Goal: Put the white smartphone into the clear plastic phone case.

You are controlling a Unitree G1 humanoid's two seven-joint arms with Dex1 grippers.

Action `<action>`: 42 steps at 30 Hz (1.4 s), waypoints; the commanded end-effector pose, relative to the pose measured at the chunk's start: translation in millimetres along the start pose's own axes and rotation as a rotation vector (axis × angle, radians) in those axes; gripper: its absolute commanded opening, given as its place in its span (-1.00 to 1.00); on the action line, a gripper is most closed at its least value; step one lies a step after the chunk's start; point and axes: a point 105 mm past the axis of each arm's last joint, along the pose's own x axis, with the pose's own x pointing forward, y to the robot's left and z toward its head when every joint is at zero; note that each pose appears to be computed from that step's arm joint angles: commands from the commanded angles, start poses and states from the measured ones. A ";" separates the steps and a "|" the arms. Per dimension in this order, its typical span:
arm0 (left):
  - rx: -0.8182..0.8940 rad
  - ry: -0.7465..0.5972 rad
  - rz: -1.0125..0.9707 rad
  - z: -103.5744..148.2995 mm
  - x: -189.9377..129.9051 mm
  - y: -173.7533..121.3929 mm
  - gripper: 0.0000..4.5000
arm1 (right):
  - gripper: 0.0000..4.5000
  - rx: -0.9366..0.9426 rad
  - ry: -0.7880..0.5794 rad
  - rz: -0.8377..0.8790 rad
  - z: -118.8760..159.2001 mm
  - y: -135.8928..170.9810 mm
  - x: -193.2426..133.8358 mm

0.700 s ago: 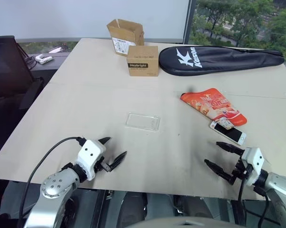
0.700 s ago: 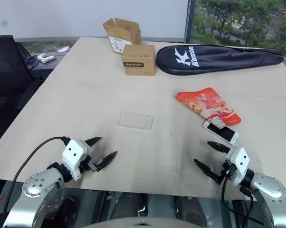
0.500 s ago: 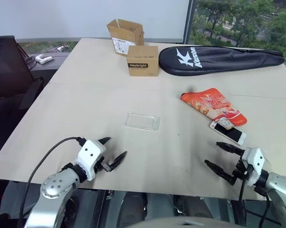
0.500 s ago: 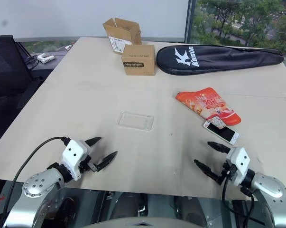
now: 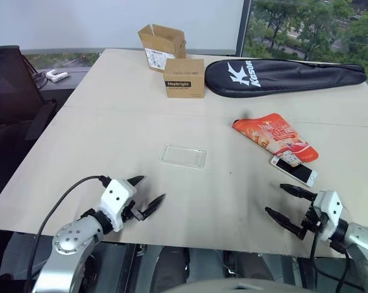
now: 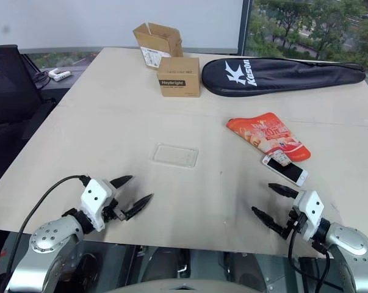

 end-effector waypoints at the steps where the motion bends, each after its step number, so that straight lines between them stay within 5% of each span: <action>1: -0.001 -0.033 -0.109 20.3 2.9 -0.5 0.96 | 1.00 -0.036 -0.014 0.088 12.6 12.0 -0.4; 13: 0.175 0.003 -0.374 42.2 70.5 19.9 0.96 | 1.00 -0.047 -0.077 0.242 54.9 25.6 22.9; 19: 0.172 0.147 -0.438 4.8 104.0 17.8 0.96 | 1.00 -0.085 -0.124 0.202 74.2 21.9 31.8; 25: 0.189 0.160 -0.487 2.3 116.1 15.0 0.05 | 1.00 -0.104 -0.141 0.166 81.4 19.9 34.9; 30: 0.220 0.152 -0.623 14.1 112.0 -6.3 -0.98 | 1.00 -0.107 -0.146 0.148 87.5 19.9 34.3; 36: 0.252 0.123 -0.738 33.6 112.8 -33.5 -0.98 | 1.00 -0.100 -0.134 0.122 94.8 15.4 32.6; 42: 0.262 0.085 -0.952 52.1 114.9 -84.9 -0.98 | 1.00 -0.108 -0.063 -0.031 97.6 -20.9 30.0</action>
